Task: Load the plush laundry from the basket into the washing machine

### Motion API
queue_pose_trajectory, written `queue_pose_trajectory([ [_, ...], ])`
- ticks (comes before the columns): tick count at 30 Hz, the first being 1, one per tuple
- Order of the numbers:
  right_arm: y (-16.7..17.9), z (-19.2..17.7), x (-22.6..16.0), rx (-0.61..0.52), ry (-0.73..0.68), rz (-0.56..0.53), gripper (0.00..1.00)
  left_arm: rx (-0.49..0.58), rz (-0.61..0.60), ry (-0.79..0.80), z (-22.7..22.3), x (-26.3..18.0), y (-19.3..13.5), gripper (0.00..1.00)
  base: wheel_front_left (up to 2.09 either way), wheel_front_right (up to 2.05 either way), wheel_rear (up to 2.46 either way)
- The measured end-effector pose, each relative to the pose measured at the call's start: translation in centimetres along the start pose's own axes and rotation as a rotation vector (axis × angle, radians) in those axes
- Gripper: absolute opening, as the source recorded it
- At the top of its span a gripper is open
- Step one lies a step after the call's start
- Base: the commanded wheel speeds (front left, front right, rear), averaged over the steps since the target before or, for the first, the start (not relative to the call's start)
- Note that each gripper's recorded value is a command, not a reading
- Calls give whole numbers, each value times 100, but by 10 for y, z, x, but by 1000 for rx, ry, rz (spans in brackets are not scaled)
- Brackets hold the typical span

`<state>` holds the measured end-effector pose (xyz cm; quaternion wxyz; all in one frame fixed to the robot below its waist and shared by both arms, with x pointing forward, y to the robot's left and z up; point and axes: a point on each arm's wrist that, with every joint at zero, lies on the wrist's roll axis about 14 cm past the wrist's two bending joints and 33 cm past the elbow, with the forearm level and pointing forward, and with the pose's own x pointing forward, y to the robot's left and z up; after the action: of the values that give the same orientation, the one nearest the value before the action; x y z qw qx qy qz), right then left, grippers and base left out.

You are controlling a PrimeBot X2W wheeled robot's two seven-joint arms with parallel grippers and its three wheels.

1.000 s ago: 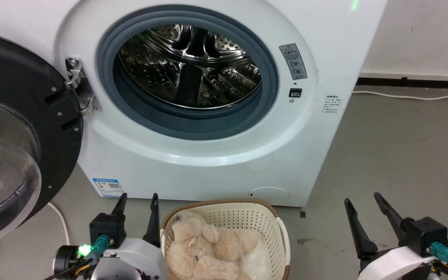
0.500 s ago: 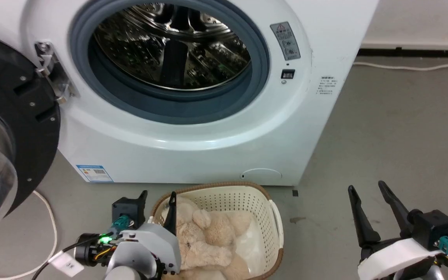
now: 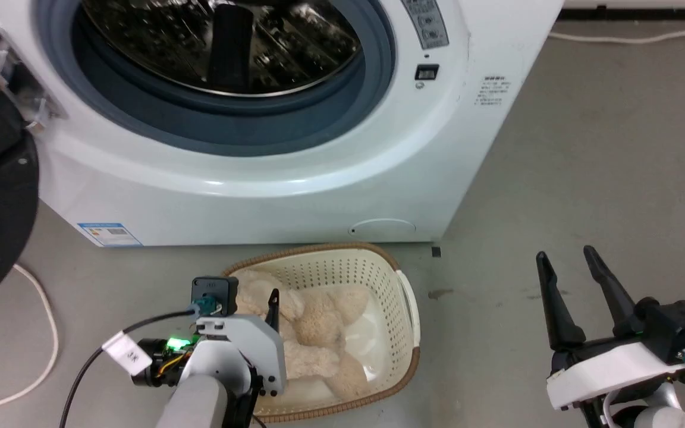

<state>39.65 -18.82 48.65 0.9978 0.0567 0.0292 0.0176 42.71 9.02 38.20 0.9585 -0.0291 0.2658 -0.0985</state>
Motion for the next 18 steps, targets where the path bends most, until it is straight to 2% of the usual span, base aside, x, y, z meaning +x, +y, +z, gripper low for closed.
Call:
queue_pose_trajectory([
  [10,-15,-17,9,28,29,-43,100,-15,11,227,-48,33,-1,100,0,0,0],
  [18,-25,-37,17,47,66,-74,100,-34,67,384,-85,56,14,100,0,0,0],
])
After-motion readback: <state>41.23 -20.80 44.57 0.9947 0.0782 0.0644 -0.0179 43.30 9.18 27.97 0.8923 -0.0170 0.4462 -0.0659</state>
